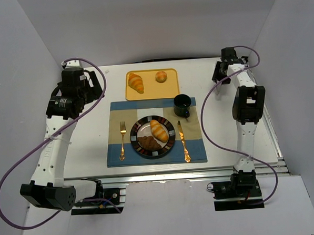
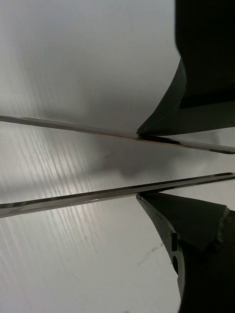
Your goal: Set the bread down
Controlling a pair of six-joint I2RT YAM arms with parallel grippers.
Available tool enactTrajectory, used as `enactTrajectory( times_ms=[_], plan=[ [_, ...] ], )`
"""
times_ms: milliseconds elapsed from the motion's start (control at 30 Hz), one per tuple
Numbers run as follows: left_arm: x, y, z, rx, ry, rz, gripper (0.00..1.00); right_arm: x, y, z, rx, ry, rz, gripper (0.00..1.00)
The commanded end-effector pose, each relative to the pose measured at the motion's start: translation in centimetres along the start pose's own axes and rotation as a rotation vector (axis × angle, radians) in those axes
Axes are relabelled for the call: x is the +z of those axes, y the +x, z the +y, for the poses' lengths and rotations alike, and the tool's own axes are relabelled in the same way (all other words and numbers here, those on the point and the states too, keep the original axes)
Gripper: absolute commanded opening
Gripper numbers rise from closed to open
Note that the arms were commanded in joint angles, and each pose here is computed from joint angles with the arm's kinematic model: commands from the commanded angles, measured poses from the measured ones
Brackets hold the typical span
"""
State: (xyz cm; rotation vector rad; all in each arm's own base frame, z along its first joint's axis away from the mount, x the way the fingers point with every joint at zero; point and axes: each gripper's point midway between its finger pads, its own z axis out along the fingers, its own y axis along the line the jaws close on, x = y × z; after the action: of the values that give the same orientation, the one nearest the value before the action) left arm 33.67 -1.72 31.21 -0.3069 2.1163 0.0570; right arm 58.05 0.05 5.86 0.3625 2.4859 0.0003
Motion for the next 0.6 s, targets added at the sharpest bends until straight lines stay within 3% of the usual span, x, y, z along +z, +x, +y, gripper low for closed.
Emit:
enactTrajectory(
  times_ms=[0,167,367,400,567],
  plan=[
    [-1.0,-1.3,0.5,-0.044,-0.032,-0.04,0.98,0.2,-3.7,-2.0,0.053,0.004,-0.093,0.54],
    [-1.1,-1.2,0.9,-0.073,-0.055,-0.045,0.98,2.1,-2.4,-2.6,0.059,0.004,-0.062,0.59],
    [-2.1,-1.2,1.3,-0.101,-0.059,-0.061,0.98,2.7,-1.9,-2.9,0.057,-0.004,-0.044,0.82],
    [-2.2,-1.2,1.4,-0.105,-0.061,-0.065,0.98,2.2,-2.0,-3.0,0.056,0.003,-0.044,0.89],
    [-3.1,-0.9,1.6,-0.132,-0.043,-0.085,0.98,-2.9,-4.6,-3.7,0.03,0.038,-0.12,0.89]
  ],
)
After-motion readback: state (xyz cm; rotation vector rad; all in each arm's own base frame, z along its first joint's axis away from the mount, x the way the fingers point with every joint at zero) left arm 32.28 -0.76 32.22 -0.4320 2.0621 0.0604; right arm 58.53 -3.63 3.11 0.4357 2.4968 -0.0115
